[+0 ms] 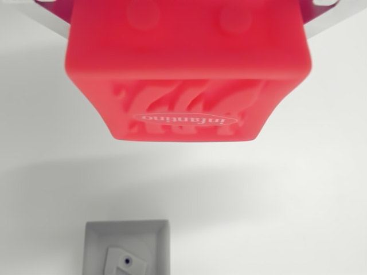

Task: Destack cube

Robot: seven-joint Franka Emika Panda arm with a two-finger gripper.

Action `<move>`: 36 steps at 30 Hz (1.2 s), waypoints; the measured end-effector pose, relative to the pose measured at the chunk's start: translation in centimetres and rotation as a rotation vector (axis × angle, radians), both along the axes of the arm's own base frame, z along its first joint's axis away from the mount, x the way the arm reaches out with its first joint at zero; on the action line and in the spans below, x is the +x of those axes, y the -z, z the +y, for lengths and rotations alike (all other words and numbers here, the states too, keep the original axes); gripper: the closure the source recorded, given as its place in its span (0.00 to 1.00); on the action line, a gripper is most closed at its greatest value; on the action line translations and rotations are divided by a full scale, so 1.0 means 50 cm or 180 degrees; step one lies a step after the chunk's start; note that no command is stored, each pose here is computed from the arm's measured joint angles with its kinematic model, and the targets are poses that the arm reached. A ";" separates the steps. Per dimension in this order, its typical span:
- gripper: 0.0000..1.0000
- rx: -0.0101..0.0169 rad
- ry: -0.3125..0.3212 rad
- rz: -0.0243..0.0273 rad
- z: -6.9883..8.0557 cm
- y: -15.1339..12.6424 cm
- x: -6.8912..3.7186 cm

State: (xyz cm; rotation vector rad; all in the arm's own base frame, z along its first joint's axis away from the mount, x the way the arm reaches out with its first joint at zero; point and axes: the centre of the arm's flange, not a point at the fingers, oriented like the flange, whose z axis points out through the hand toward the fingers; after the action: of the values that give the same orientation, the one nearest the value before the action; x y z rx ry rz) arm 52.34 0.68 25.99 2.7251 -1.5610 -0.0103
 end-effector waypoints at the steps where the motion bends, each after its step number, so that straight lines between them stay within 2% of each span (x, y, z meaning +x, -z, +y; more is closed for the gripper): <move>1: 1.00 0.00000 0.0000 -0.0001 0.001 0.001 -0.001; 3: 1.00 0.00000 0.0003 -0.0005 0.005 0.004 -0.007; 11: 1.00 -0.00009 0.0004 0.0000 0.021 0.019 -0.031; 36: 1.00 -0.00028 0.0012 -0.0002 0.070 0.065 -0.101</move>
State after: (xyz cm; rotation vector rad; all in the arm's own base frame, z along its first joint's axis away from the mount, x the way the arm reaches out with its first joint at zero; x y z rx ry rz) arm 47.30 4.19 22.73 2.7218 -1.5659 -0.0088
